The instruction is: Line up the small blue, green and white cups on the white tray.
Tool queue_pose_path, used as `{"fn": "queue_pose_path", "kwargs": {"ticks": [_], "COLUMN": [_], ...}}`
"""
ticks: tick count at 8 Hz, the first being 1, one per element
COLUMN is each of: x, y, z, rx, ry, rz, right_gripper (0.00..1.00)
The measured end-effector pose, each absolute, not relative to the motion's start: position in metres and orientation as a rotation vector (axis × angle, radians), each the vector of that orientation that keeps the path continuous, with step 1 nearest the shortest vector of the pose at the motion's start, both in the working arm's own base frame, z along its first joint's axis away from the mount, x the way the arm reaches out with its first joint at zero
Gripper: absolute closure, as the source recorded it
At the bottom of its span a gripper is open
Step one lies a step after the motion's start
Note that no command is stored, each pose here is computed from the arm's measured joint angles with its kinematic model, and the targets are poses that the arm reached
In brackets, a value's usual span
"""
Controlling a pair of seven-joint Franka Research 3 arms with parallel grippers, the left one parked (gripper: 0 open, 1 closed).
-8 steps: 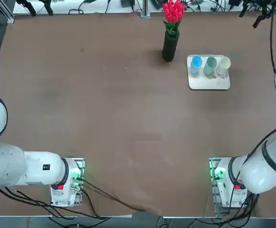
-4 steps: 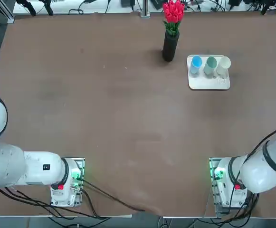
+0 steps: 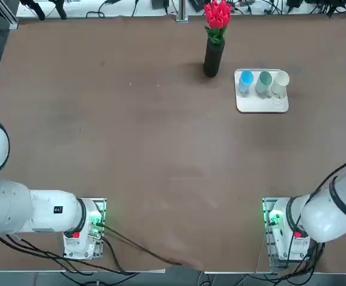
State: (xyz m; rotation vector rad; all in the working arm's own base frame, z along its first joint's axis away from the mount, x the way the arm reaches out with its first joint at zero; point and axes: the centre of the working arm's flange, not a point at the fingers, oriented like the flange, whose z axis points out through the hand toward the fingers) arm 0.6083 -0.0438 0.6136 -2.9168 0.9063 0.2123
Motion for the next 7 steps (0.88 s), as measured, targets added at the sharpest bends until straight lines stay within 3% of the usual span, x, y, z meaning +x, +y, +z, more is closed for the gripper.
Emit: {"fn": "queue_pose_path", "kwargs": {"ticks": [4, 7], "x": [0.604, 0.609], "y": [-0.046, -0.024], "z": [0.642, 0.641], "rx": [-3.1, -3.153], "ry": [0.261, 0.079], "rz": [0.126, 0.099], "right_gripper": [0.0, 0.0]}}
